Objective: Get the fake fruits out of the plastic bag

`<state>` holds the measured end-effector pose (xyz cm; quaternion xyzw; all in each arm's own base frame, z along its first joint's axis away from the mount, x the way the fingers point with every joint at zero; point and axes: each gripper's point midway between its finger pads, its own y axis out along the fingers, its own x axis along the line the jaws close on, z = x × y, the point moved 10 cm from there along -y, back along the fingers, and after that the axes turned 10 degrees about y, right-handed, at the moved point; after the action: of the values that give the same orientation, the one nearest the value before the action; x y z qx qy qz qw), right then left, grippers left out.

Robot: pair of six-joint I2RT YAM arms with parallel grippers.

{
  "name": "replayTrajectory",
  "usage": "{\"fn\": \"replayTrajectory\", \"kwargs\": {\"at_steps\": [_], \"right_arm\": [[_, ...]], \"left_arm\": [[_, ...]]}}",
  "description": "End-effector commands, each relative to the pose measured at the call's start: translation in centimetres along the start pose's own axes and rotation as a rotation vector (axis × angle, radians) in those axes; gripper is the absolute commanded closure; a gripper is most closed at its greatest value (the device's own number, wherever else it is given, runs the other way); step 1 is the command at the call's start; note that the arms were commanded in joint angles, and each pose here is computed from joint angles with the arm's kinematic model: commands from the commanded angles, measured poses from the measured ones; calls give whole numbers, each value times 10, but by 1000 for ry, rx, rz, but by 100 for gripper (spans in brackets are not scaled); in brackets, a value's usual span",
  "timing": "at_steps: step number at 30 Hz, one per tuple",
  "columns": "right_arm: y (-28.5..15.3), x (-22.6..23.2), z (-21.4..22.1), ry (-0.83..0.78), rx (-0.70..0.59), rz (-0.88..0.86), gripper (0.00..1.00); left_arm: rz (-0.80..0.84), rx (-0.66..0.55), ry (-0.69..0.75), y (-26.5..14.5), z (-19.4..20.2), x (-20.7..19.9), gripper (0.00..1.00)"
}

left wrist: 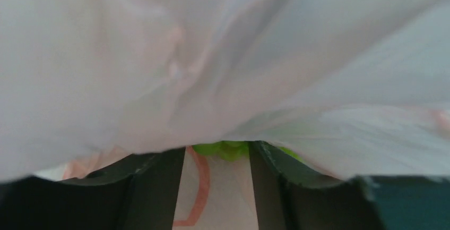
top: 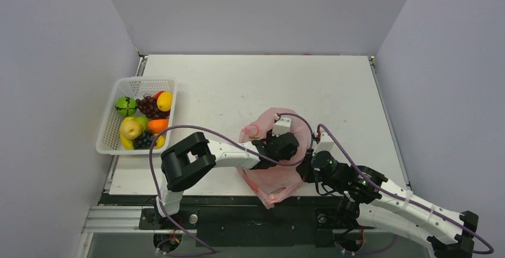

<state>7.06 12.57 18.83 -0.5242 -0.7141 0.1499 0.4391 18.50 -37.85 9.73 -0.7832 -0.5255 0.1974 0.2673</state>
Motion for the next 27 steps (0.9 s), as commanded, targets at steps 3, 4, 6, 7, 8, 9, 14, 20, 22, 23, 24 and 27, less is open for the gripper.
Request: {"fn": "replayTrajectory", "kwargs": {"at_steps": [3, 4, 6, 7, 8, 9, 14, 20, 22, 23, 24, 27], "right_arm": [[5, 6, -3, -2, -31, -10, 100], [5, 6, -3, -4, -31, -9, 100], [6, 7, -3, -6, -29, -9, 100], [6, 7, -3, -7, -29, -8, 100], [6, 7, -3, -7, -29, -7, 100], [6, 7, -4, -6, -30, -8, 100], [6, 8, -4, -5, -36, -6, 100], [6, 9, -6, -9, -41, -6, 100], [6, 10, -6, -9, -40, -9, 100], [6, 10, -6, -12, -41, -10, 100], [6, 11, -7, -14, -40, -10, 100], [6, 12, -8, -15, -41, -11, 100]], "left_arm": [[98, 43, 88, -16, -9, 7, 70], [107, 45, 88, -18, -11, 7, 76], [127, 47, 93, -23, -15, 9, 84], [140, 36, 91, -26, -19, 9, 90], [159, 30, 90, -31, -23, 9, 98], [168, 27, 88, -33, -25, 9, 100], [258, 0, 76, -56, -42, 7, 100], [310, -41, 26, -79, -48, 16, 100], [315, -57, 7, -83, -50, 19, 100], [314, -60, 5, -83, -49, 20, 100], [319, -71, -1, -84, -51, 20, 100], [304, -63, -17, -77, -52, 19, 85]]}}
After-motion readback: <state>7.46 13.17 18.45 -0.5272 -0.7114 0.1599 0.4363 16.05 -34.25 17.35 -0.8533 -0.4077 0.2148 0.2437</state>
